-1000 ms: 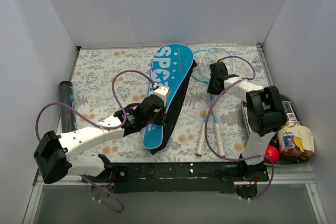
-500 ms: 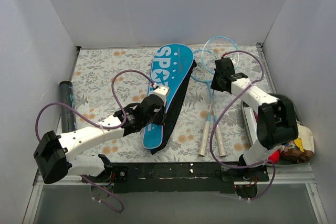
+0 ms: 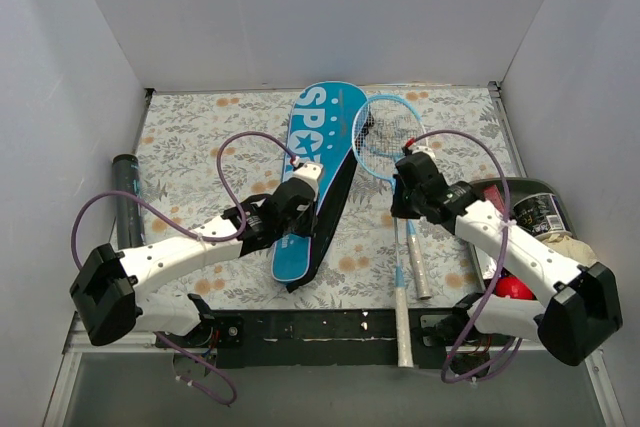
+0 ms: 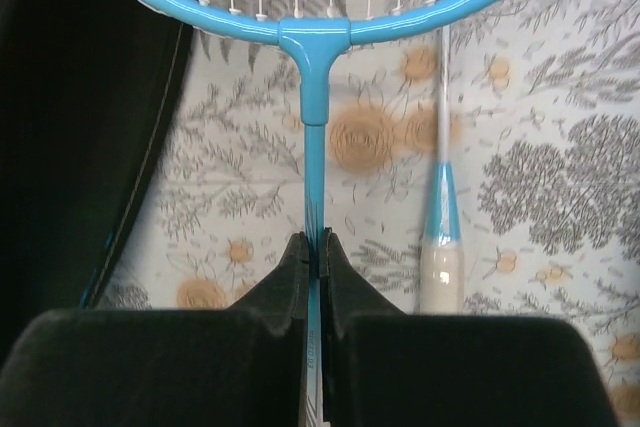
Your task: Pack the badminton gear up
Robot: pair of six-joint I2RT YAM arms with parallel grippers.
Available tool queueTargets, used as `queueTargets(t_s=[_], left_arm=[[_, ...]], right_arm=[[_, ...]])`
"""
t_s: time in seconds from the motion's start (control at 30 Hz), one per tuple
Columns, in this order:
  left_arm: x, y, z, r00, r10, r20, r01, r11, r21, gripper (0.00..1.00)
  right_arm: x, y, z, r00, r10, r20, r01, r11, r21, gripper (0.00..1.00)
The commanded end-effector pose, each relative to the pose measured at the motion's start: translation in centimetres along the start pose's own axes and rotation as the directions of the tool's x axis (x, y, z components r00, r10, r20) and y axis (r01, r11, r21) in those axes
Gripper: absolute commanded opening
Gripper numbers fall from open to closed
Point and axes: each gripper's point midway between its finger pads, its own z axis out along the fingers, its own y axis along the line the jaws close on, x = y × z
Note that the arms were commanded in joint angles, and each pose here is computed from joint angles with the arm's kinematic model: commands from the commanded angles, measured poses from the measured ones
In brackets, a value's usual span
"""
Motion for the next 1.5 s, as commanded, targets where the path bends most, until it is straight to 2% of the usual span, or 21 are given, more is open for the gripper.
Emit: queueTargets(t_s=[0.0, 0.17, 0.33, 0.5, 0.73, 1.07, 1.3, 1.47], left_arm=[[-3.3, -0.7, -0.5, 0.995, -0.044, 0.090, 0.043, 0.999, 0.010, 0.00], [-3.9, -0.7, -0.5, 0.994, -0.051, 0.098, 0.051, 0.999, 0.009, 0.00], [-4.1, -0.9, -0.3, 0.994, -0.054, 0.098, 0.053, 0.999, 0.009, 0.00], [-4.3, -1.0, -0.3, 0.993, -0.056, 0.101, 0.055, 0.998, 0.014, 0.00], [-4.3, -1.0, -0.5, 0.993, -0.047, 0.104, 0.045, 0.999, 0.018, 0.00], [-3.5, -1.4, -0.7, 0.995, -0.051, 0.081, 0.047, 0.998, 0.051, 0.00], [-2.3, -1.7, -1.3, 0.995, -0.071, 0.063, 0.064, 0.993, 0.100, 0.00], [-1.5, -2.1, -1.7, 0.996, -0.075, 0.044, 0.068, 0.988, 0.137, 0.00]], right_arm=[[3.1, -0.4, -2.4, 0.999, 0.034, -0.031, -0.034, 0.999, 0.007, 0.01], [6.0, -0.6, -3.6, 0.996, 0.076, -0.055, -0.077, 0.997, -0.007, 0.01], [9.7, -1.2, -3.4, 0.990, 0.060, -0.127, -0.061, 0.998, -0.002, 0.01], [10.8, -0.7, -3.0, 0.987, 0.036, -0.156, -0.036, 0.999, 0.002, 0.01], [10.1, 1.6, -1.9, 0.985, -0.014, -0.171, 0.010, 1.000, -0.026, 0.01], [6.9, 7.9, 1.0, 0.979, -0.107, -0.173, 0.088, 0.990, -0.112, 0.01], [5.0, 11.6, 5.6, 0.965, -0.188, -0.180, 0.171, 0.980, -0.105, 0.01], [2.5, 14.5, 9.5, 0.976, -0.166, -0.142, 0.144, 0.978, -0.154, 0.01]])
